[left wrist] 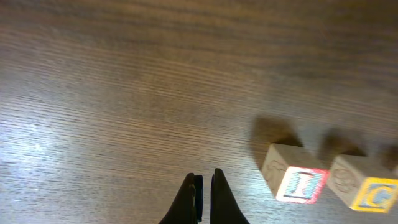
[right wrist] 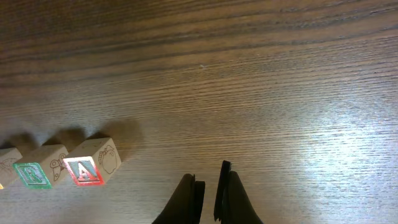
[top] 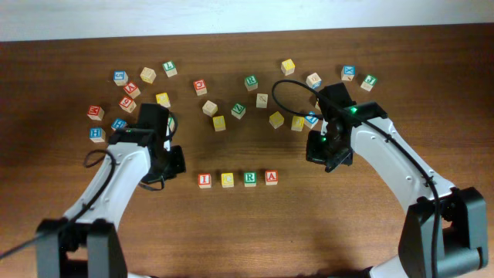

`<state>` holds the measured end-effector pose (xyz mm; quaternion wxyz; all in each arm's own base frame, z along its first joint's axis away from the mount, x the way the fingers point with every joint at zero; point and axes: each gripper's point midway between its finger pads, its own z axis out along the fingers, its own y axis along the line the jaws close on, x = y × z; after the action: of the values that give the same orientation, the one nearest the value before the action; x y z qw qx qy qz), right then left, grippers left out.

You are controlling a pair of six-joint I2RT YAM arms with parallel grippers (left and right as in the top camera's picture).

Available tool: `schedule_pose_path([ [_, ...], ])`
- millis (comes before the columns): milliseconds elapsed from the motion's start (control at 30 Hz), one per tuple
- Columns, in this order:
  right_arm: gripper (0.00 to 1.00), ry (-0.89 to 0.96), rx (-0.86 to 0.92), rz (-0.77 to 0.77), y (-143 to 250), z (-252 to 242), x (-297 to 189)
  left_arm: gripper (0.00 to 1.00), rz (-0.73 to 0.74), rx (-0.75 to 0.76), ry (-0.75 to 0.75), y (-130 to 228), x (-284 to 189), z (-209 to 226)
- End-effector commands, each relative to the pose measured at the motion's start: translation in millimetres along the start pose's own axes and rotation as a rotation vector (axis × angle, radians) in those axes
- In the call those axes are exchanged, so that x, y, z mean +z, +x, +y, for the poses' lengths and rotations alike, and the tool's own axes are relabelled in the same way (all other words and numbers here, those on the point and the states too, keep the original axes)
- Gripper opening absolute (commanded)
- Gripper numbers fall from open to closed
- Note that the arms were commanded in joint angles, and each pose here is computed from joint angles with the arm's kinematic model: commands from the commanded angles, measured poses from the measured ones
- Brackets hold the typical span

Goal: Spell out ICRA
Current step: 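Move both grippers down to the ends of the ICRA row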

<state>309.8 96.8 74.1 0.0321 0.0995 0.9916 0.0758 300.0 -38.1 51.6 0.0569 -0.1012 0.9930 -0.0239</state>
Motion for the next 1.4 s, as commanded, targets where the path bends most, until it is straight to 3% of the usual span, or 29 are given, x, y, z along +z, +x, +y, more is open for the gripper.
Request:
schedule_pose_path([
  [0, 0.04, 0.041, -0.001, 0.006, 3, -8, 3, 0.0, 0.076, 0.0, -0.008, 13, 19, -3],
  [500, 0.04, -0.015, 0.056, 0.031, 18, -2, 29, 0.0, 0.104, -0.002, 0.014, 22, 26, -6],
  [833, 0.04, -0.049, -0.065, -0.001, 27, 34, 37, 0.0, 0.111, -0.002, 0.03, 23, 26, -9],
  [1100, 0.04, -0.019, -0.02, 0.056, 35, 29, 60, 0.0, 0.099, -0.017, 0.028, 21, 28, -14],
  [1367, 0.04, -0.042, -0.153, 0.052, 45, 55, 71, 0.0, 0.154, -0.005, 0.02, 29, 45, -17],
])
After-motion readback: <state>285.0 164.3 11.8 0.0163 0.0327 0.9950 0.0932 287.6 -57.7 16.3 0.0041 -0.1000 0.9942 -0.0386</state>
